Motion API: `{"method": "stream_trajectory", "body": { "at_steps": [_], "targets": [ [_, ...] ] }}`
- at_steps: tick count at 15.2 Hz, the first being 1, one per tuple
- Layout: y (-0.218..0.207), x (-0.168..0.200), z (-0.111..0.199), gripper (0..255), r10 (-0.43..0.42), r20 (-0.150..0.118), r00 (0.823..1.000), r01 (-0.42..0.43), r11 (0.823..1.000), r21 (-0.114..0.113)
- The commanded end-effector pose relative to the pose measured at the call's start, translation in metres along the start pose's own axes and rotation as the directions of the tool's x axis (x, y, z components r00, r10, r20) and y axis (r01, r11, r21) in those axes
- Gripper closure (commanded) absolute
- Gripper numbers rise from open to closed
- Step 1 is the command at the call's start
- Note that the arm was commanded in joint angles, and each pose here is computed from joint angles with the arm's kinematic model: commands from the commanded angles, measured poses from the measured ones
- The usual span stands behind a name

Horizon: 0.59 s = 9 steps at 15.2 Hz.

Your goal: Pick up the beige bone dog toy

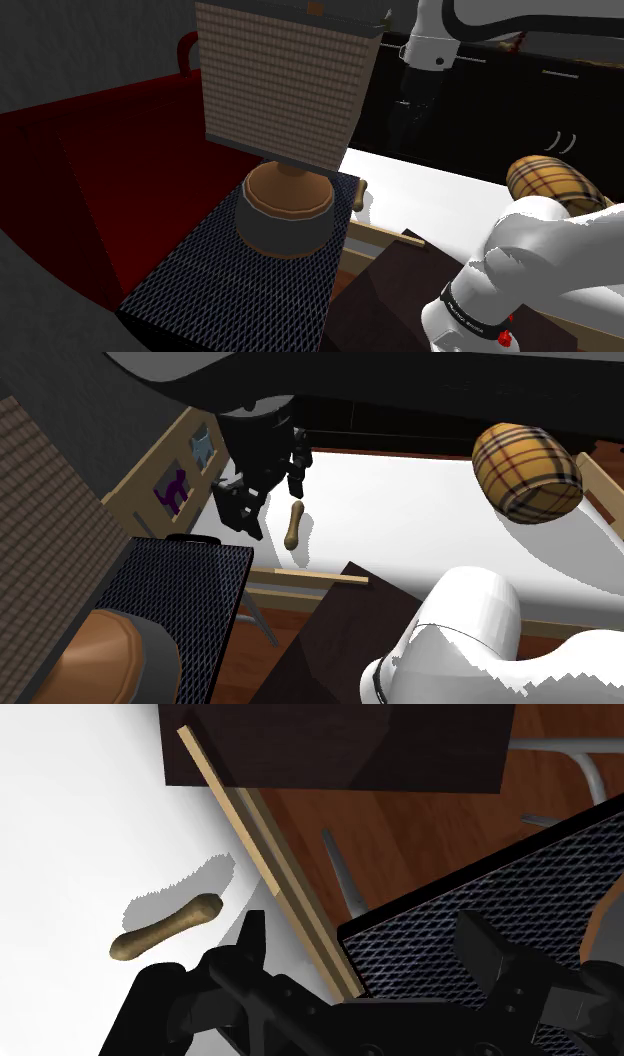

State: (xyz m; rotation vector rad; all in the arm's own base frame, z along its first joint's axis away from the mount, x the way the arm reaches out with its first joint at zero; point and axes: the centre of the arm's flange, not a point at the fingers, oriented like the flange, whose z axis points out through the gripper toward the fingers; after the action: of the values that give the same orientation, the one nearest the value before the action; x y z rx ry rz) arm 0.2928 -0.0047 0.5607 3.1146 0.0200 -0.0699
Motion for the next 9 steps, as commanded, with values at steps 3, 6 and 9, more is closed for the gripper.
{"method": "stream_trajectory", "body": {
  "at_steps": [3, 6, 9],
  "targets": [
    [0.005, 0.017, 0.020, 0, 0.053, 0.001, 0.999, -0.053, 0.999, -0.007],
    [0.014, 0.042, 0.049, 0, 0.131, 0.001, 0.991, -0.131, 0.991, -0.016],
    [0.025, 0.065, 0.078, 0, 0.209, 0.001, 0.978, -0.209, 0.978, -0.026]
  ]
}}
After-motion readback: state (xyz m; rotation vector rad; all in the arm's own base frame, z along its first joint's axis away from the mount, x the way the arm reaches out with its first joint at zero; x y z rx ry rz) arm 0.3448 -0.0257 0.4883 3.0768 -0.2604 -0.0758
